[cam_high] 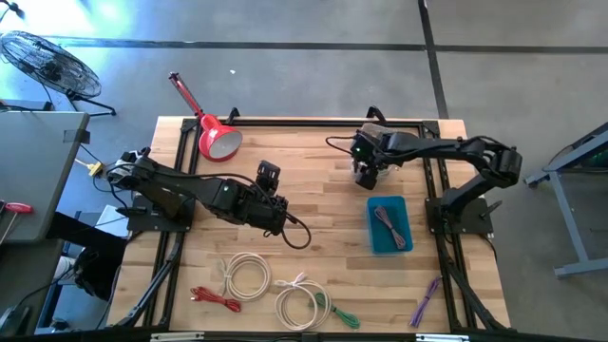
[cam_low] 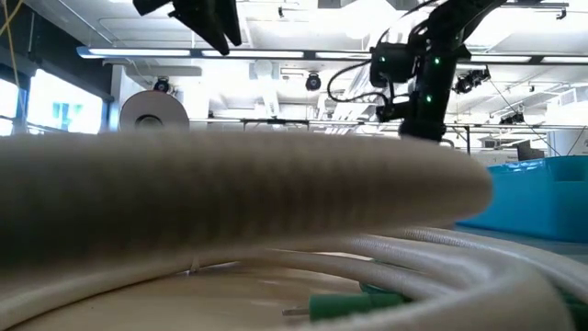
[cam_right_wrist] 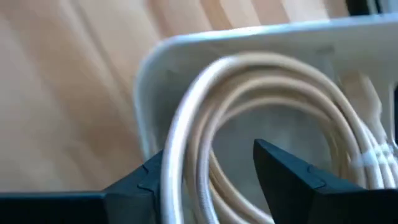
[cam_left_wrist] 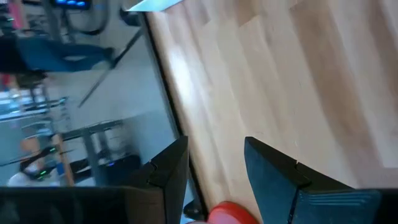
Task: Pick & Place USB Port
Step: Put the white HDMI cable into the white bin, then put the red charger cable into the blue bin
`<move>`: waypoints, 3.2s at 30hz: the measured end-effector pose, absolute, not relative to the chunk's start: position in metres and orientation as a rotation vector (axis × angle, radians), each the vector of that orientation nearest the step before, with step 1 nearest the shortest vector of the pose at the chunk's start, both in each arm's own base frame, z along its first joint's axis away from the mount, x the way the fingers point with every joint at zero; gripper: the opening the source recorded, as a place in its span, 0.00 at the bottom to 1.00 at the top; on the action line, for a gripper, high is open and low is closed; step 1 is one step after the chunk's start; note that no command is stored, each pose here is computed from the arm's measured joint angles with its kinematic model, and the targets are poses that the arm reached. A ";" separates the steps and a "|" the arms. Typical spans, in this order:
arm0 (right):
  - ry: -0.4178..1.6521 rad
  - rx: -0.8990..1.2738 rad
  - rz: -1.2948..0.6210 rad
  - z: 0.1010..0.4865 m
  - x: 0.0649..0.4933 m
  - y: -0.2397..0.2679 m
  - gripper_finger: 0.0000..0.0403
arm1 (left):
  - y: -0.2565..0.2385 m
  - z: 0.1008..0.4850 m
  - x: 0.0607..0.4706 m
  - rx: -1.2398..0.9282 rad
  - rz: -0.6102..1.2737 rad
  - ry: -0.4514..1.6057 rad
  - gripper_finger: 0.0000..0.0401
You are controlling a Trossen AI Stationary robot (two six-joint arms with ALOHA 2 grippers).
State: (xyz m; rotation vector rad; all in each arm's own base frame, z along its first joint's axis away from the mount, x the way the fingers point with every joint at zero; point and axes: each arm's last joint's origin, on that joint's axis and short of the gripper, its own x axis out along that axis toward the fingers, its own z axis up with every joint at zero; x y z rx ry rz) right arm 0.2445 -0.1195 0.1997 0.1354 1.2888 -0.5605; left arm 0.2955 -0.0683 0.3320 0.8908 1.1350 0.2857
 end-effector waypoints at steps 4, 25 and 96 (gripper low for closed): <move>1.217 0.184 -0.489 0.220 0.248 -0.118 0.47 | -0.069 0.331 0.295 0.876 0.258 1.143 0.37; 0.996 0.180 -0.322 0.301 0.225 -0.057 0.43 | -0.076 0.269 0.276 0.570 -0.068 1.422 0.37; 0.800 -0.057 0.097 0.313 0.247 0.013 0.40 | -0.270 0.174 0.192 0.007 0.007 1.617 0.37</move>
